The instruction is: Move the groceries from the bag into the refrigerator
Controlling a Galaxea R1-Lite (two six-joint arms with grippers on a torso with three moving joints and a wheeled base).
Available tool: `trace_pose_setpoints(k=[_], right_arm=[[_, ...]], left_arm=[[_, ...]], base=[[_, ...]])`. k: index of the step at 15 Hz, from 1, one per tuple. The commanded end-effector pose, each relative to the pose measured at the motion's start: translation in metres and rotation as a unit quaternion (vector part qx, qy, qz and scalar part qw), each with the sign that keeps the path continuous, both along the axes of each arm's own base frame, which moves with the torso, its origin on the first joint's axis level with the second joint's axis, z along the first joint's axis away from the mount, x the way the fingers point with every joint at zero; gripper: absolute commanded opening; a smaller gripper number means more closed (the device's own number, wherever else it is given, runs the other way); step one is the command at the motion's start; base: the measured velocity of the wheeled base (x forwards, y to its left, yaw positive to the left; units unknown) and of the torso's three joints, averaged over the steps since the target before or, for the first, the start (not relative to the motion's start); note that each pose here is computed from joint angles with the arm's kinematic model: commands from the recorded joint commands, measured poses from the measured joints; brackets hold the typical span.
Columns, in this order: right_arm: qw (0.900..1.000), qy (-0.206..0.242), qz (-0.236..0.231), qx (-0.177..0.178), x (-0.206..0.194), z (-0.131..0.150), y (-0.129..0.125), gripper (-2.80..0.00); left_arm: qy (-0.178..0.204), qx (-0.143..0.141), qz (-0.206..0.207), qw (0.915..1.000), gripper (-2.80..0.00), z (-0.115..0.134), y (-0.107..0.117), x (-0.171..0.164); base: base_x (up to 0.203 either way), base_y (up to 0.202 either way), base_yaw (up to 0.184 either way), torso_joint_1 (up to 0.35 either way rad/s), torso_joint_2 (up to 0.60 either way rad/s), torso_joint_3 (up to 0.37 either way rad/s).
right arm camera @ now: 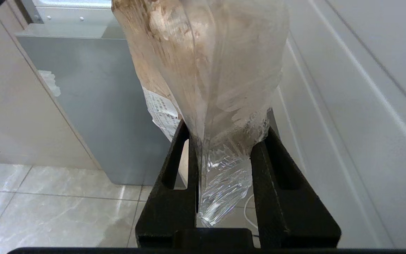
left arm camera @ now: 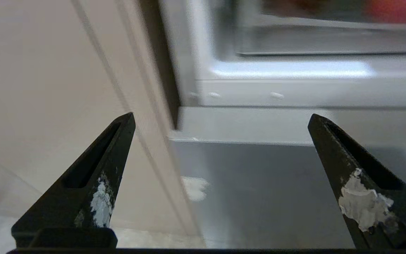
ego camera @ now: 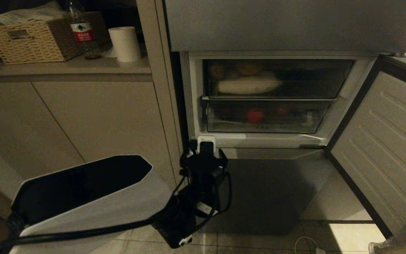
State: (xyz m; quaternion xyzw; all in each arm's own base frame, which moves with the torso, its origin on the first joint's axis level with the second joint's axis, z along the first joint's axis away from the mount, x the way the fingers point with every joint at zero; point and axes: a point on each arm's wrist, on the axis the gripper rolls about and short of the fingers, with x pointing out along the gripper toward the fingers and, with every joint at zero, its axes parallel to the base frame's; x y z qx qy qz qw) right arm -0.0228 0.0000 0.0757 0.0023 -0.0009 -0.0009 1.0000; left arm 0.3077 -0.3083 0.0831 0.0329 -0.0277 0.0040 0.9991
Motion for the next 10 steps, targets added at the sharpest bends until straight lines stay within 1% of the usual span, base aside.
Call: trace_pose_setpoints(k=[1, 3, 5, 7, 9, 10], right_arm=[[1.0, 0.0, 0.0, 0.0, 0.0, 0.0, 0.0, -2.8], [1.0, -0.001, 0.0, 0.0, 0.0, 0.0, 0.0, -2.8], [1.0, 0.0, 0.0, 0.0, 0.0, 0.0, 0.0, -2.8], [1.0, 0.0, 0.0, 0.0, 0.0, 0.0, 0.0, -2.8], [1.0, 0.0, 0.0, 0.0, 0.0, 0.0, 0.0, -2.8], [1.0, 0.0, 0.0, 0.0, 0.0, 0.0, 0.0, -2.8]], left_arm=[[-0.004, -0.005, -0.005, 1.0, 0.0, -0.009, -0.006, -0.003], [-0.007, -0.008, -0.004, 0.9999, 0.0, -0.018, -0.007, 0.0], [-0.023, -0.022, 0.003, 0.9995, 0.0, -0.015, -0.002, 0.009], [-0.042, -0.032, 0.01, 0.9985, 0.0, -0.005, -0.002, 0.017], [-0.059, -0.028, 0.009, 0.9978, 0.0, 0.002, -0.004, 0.026], [-0.071, -0.026, 0.002, 0.9971, 0.0, 0.005, -0.003, 0.035]], base=[[0.0, 0.0, 0.0, 0.0, 0.0, 0.0], [0.0, 0.0, 0.0, 0.0, 0.0, 0.0], [0.0, 0.0, 0.0, 0.0, 0.0, 0.0], [0.0, 0.0, 0.0, 0.0, 0.0, 0.0], [0.0, 0.0, 0.0, 0.0, 0.0, 0.0], [0.0, 0.0, 0.0, 0.0, 0.0, 0.0]])
